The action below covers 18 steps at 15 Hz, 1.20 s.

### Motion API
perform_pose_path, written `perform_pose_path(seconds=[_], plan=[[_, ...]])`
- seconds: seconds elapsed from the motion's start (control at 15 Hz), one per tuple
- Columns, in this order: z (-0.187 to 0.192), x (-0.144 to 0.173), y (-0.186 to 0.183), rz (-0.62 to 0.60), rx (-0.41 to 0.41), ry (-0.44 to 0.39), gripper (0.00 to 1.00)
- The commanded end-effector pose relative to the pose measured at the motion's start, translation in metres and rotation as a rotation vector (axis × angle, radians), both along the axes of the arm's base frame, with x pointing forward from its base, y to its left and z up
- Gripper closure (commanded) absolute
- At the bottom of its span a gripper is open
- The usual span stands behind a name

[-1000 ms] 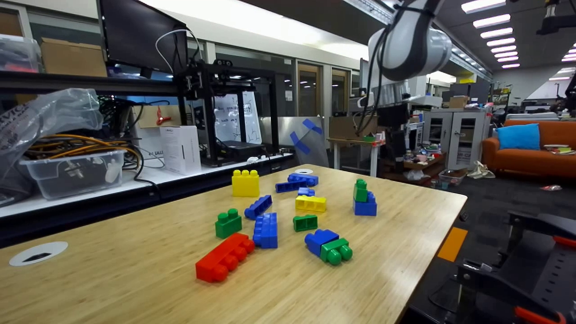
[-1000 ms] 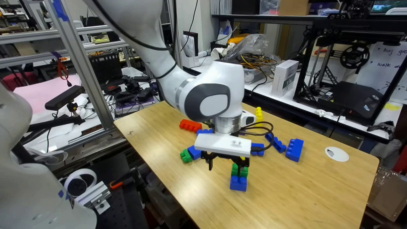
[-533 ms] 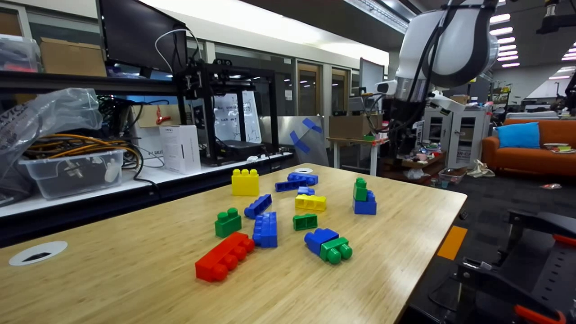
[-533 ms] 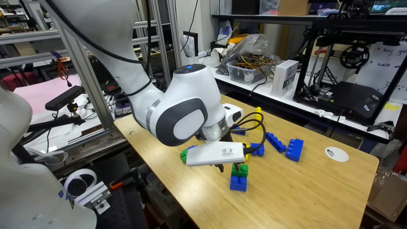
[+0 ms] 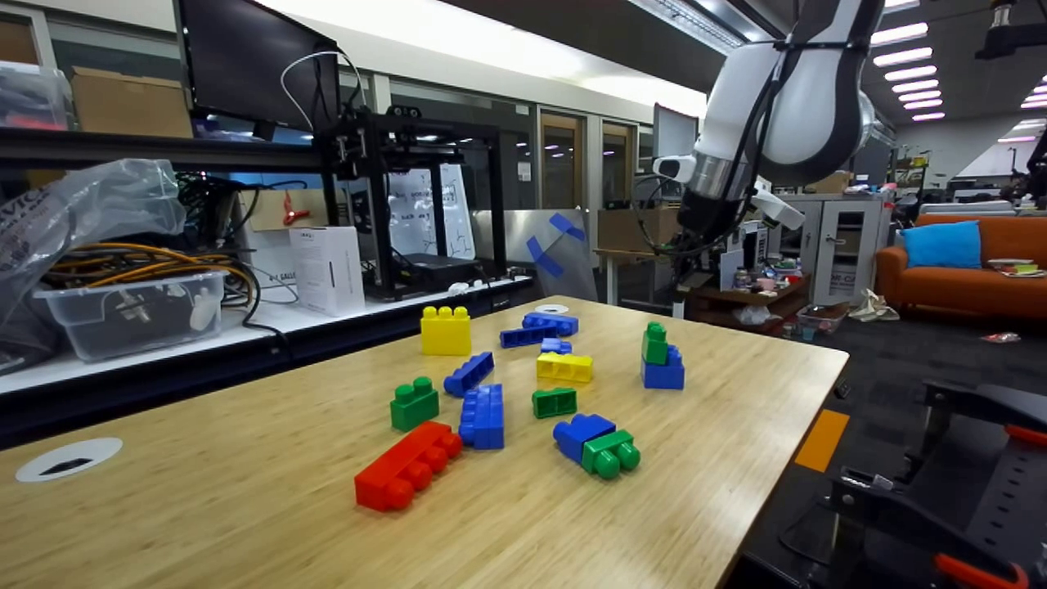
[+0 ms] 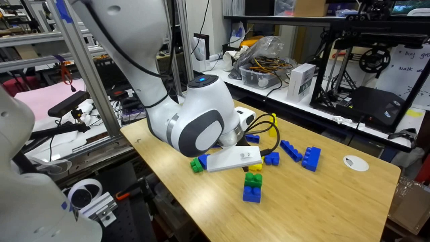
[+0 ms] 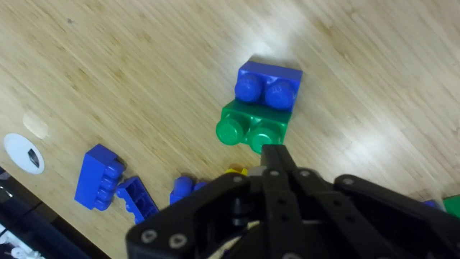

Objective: Place the square blue block upright, put one of the green blocks on top of the square blue block

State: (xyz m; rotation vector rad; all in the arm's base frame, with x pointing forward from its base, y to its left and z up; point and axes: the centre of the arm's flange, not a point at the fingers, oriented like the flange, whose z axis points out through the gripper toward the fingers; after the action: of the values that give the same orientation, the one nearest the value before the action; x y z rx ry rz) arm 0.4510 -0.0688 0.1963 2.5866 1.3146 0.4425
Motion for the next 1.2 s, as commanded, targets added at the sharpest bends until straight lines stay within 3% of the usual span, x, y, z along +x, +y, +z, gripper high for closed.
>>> perform_pose_path(seconds=[0.0, 1.13], plan=[[-0.010, 0.022, -0.007, 0.031, 0.025, -0.008, 1.00], [-0.043, 0.042, -0.018, 0.014, 0.068, 0.038, 1.00]])
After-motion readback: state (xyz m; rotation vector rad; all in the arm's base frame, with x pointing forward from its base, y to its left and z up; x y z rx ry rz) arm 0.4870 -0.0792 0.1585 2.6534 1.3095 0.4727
